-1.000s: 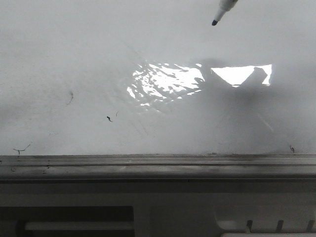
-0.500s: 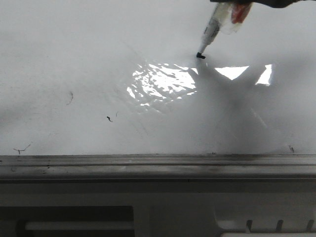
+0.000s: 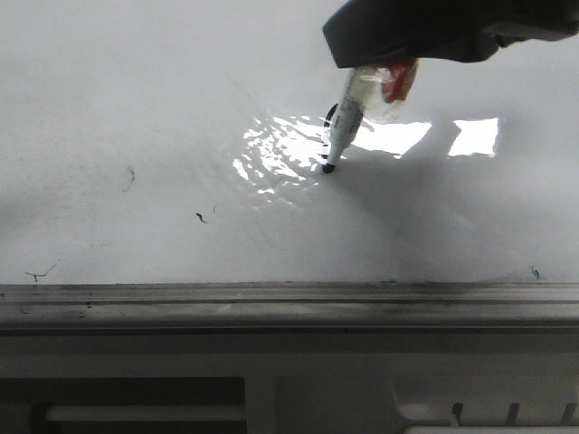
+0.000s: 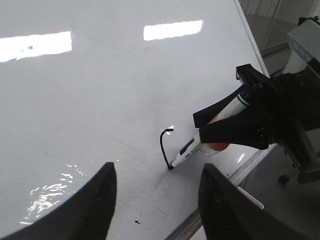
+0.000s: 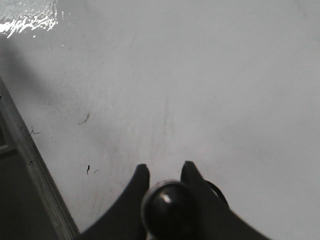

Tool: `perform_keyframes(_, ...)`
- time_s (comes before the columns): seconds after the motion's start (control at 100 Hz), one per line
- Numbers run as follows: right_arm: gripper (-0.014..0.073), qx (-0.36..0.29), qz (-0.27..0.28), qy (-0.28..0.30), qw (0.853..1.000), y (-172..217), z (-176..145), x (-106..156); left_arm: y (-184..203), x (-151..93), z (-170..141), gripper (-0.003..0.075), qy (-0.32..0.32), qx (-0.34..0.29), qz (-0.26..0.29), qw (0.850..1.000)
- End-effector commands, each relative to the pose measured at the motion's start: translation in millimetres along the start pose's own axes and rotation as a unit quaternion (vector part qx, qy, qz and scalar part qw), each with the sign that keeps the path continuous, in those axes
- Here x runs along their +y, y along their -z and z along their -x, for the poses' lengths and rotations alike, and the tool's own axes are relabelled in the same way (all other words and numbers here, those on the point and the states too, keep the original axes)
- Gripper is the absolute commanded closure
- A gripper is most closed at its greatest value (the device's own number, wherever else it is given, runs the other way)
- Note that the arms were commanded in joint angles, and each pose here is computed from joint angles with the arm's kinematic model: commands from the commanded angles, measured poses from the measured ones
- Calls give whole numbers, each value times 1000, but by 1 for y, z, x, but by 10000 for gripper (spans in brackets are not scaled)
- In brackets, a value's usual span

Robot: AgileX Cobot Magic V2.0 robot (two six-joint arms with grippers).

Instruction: Write number 9 on whiteboard

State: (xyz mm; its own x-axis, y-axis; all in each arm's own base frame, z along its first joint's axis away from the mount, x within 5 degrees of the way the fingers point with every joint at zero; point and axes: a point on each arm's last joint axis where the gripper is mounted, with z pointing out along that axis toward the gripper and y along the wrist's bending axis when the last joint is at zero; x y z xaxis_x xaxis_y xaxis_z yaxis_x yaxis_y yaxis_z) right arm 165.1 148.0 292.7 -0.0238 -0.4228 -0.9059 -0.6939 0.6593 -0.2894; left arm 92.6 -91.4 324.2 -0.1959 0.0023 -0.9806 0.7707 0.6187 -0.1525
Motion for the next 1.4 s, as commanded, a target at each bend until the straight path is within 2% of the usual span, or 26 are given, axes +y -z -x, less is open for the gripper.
perform_keyframes(0.0, 664, -39, -48, -2, 998, 7, 15, -16, 0, 0, 11, 385, 18, -20, 0, 1000)
perform_keyframes(0.2, 664, -46, -86, -10, 995, 10, 24, -37, 0, 0, 11, 385, 18, -20, 0, 1000)
perform_keyframes(0.42, 664, -53, -102, 1, 993, 12, 33, -47, 0, 0, 11, 385, 18, -20, 0, 1000)
perform_keyframes(0.59, 660, -11, -49, -1, 999, 10, 22, -36, 0, 0, 11, 385, 18, -20, 0, 1000)
perform_keyframes(0.68, 657, 24, -18, -26, 999, 7, 5, -26, 0, -1, 10, 385, 18, -20, 0, 1000)
perform_keyframes(0.82, 657, 56, -3, -52, 997, 6, -22, -12, 0, -1, 10, 385, 18, -19, 0, 1000)
perform_keyframes(0.95, 657, 58, 2, -50, 997, 5, -27, -7, 0, -1, 10, 385, 18, -19, 0, 1000)
perform_keyframes(1.24, 661, 9, 17, -40, 999, 10, 3, -4, 0, 0, 9, 385, 18, -18, 0, 1000)
perform_keyframes(1.39, 661, -41, 58, -28, 997, 27, 35, 4, 0, -3, 6, 385, 19, -8, -16, 1000)
